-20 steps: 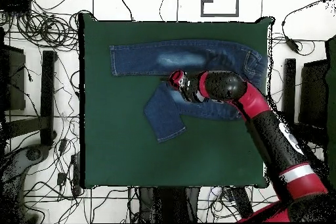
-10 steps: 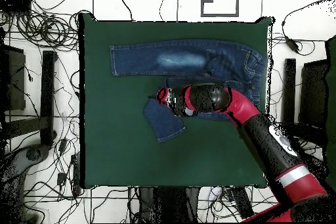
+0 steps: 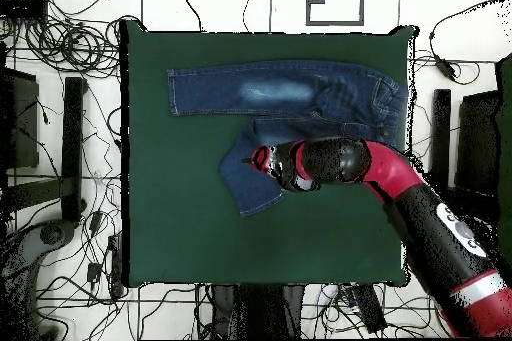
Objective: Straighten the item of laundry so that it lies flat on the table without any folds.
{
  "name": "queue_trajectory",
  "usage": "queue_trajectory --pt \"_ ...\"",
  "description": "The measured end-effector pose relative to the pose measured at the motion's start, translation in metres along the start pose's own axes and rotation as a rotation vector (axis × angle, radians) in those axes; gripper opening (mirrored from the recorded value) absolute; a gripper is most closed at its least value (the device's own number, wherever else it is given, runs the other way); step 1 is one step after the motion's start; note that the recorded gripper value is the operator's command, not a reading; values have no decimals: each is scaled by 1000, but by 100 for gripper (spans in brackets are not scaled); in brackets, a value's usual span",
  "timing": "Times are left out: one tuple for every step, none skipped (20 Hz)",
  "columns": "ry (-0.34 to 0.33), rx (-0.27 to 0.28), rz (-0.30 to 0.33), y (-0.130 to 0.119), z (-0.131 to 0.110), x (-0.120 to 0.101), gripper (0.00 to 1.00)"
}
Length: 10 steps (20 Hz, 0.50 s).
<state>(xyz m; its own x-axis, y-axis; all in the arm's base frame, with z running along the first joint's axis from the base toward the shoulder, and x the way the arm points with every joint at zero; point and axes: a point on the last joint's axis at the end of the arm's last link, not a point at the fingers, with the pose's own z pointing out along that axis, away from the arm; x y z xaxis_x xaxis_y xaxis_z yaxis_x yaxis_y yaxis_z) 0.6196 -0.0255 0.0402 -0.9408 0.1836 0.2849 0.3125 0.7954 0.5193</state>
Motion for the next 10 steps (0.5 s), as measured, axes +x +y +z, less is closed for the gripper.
queue_trajectory --pt "-7 5 4 -4 -7 0 100" --pt "-11 8 6 -7 -9 0 100" --pt "-22 12 11 -12 -17 -1 100" --pt "-25 13 13 -14 -19 -1 100" --pt "-30 15 17 -18 -22 -1 100" --pt "-32 15 18 -19 -22 -1 100" --pt "-32 16 19 -21 -23 -1 100" --pt "-33 17 19 -24 -23 0 100" --pt "-33 17 20 -25 -23 1 100" --pt "-31 18 20 -27 -23 2 100"
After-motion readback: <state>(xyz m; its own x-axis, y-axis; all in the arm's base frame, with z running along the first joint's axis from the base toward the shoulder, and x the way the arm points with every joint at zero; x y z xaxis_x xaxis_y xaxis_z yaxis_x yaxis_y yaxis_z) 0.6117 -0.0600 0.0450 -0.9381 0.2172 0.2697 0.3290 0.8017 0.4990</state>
